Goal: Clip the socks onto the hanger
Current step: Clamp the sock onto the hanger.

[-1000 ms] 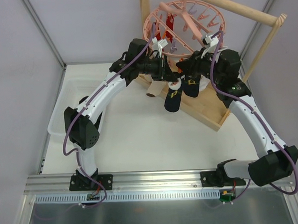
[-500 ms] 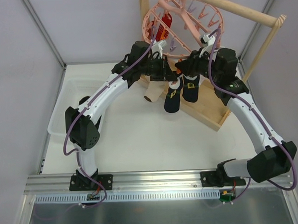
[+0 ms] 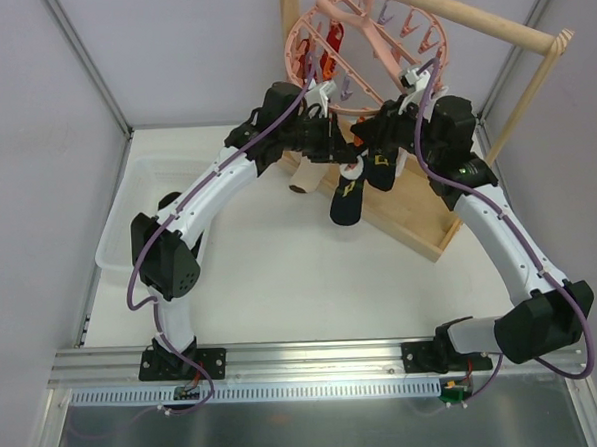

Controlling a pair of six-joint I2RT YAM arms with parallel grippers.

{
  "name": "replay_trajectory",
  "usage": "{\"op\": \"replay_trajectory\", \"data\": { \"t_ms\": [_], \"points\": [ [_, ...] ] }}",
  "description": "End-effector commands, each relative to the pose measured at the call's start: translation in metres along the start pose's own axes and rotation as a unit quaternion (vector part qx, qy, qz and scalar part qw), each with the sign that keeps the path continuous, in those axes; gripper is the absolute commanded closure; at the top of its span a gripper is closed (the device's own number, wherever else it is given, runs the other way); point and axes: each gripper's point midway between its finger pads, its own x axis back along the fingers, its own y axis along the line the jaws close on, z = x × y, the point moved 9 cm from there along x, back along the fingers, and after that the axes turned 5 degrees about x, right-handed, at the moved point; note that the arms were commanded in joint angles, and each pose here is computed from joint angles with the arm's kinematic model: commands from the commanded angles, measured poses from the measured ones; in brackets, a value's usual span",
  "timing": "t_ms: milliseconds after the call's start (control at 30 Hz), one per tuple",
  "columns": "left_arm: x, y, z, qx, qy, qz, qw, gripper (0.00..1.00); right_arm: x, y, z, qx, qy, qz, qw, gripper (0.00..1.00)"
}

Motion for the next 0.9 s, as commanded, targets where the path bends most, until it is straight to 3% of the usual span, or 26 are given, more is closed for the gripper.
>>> {"op": "replay_trajectory", "data": {
  "t_ms": [0,867],
  "points": [
    [0.019,-0.028,-0.004,-0.026,-0.002,0.051,0.998,1.00,-0.001,0.003,-0.012,0.044,-0.035,-0.027,0.998,0.99],
    [0.038,-0.023,-0.007,-0.032,0.014,0.083,0.996,1.00,-0.010,0.003,-0.014,0.067,-0.044,-0.095,0.992,0.99]
  ]
}}
